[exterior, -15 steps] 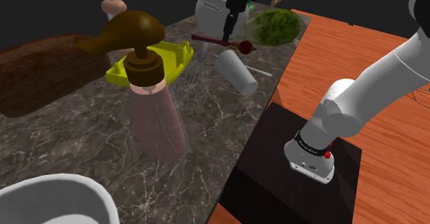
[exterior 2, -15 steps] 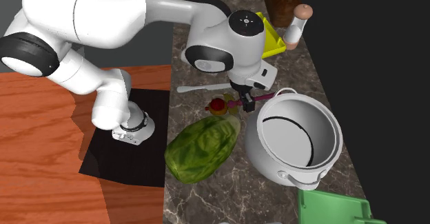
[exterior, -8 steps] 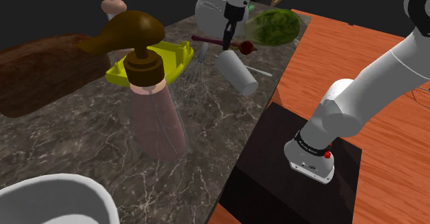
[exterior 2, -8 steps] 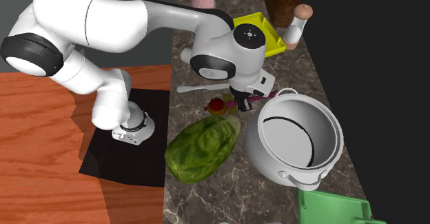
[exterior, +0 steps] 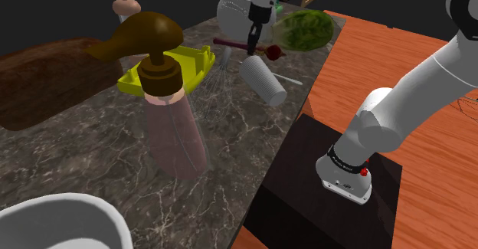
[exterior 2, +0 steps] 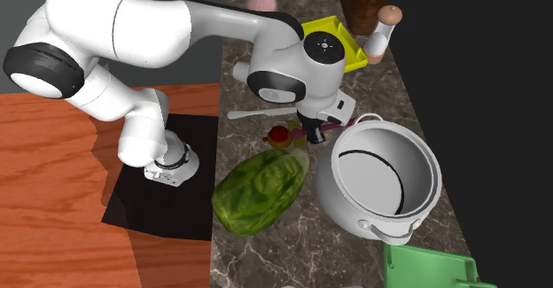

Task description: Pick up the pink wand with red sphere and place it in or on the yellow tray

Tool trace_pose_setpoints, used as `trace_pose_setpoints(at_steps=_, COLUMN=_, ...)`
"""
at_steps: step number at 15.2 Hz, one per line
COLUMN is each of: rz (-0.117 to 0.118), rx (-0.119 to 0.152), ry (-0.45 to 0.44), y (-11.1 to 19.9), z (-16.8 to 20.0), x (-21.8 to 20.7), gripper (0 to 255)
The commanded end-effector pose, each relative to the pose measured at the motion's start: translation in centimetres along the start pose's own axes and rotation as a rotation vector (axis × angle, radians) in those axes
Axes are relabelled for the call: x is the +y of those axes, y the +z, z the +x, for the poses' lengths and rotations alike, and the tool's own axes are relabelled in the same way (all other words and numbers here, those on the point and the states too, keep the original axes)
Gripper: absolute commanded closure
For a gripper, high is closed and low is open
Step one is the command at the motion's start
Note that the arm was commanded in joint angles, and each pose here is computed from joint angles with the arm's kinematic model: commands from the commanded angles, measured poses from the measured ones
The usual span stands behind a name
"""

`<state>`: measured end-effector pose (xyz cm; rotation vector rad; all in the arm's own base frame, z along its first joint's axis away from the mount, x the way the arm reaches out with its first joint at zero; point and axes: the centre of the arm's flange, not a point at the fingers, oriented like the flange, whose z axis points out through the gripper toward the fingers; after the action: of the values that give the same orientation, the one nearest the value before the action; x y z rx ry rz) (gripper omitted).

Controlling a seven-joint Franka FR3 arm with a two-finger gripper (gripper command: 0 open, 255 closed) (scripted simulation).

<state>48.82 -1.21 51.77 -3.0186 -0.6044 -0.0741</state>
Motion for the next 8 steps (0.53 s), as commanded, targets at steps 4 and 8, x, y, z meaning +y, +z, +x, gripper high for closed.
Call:
trace_pose_setpoints(at_steps=4, rz=0.001, rx=-0.004, ry=0.001, y=-2.2, z=0.4, x=0.0, gripper=255)
trace_pose_setpoints(at_steps=8, rz=0.001, rx=-0.004, ry=0.001, y=-4.3, z=0.5, x=-0.1, gripper=255)
